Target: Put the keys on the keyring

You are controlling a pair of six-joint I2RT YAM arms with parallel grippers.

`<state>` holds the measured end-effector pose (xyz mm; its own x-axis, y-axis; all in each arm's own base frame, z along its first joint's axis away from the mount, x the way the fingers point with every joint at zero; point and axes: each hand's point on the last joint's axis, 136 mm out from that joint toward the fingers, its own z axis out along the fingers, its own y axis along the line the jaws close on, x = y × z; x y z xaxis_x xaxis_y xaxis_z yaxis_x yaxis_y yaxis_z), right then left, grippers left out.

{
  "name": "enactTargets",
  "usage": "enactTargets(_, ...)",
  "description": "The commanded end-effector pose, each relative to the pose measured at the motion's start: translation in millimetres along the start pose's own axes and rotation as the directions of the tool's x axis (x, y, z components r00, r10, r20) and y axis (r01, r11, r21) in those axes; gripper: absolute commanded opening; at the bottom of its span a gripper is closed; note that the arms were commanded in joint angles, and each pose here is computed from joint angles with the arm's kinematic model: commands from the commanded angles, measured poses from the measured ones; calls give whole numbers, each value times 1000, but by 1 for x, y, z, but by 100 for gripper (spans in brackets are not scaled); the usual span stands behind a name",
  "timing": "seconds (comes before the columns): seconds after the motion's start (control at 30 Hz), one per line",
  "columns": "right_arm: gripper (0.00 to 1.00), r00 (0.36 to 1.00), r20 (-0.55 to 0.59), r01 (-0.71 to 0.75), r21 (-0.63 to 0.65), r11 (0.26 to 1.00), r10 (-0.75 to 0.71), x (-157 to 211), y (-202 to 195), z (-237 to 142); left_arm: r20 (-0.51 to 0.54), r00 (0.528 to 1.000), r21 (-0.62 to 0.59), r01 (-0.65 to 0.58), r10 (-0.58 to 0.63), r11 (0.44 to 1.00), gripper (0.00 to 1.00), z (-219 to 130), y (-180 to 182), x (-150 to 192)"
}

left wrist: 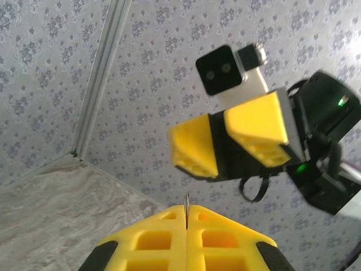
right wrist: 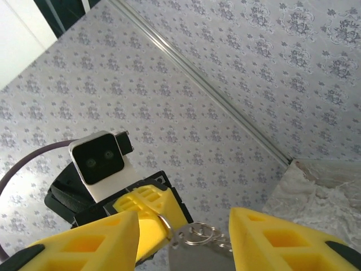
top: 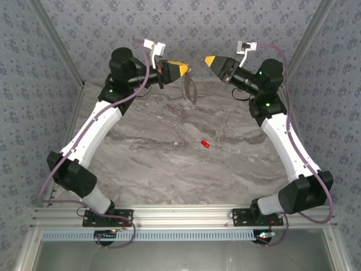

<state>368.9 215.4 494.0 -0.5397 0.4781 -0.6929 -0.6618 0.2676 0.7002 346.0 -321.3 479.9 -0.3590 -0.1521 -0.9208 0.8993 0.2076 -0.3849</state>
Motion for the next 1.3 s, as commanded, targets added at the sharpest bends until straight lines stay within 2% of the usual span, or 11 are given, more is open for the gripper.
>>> enactTargets(0.0, 50, 994, -44, 103, -3, 995, -103, 2, 17, -5, 55, 974, 30, -223, 221, 974, 0, -12, -23, -17)
enactTargets(0.27, 53, 970, -155, 190, -3, 982, -188, 22, 23, -1, 33, 949, 65, -314, 312, 947, 0, -14, -26, -8)
enactTargets(0.6, 52, 933, -256, 253, -28, 967, -251, 45, 21, 16, 11, 953, 161, -300, 302, 940, 0, -12, -40, -3)
enactTargets(0.8, 47, 930, -276, 241, -45, 969, -244, 49, 20, 18, 8, 960, 205, -276, 280, 939, 0, -9, -47, -3)
enactTargets(1.07, 30, 929, -294, 206, -99, 973, -227, 54, 26, 19, -7, 966, 229, -249, 257, 941, 0, -7, -50, -2)
enactTargets(1.27, 29, 934, -284, 185, -135, 973, -217, 54, 34, 20, -10, 968, 232, -242, 251, 942, 0, -6, -50, -1)
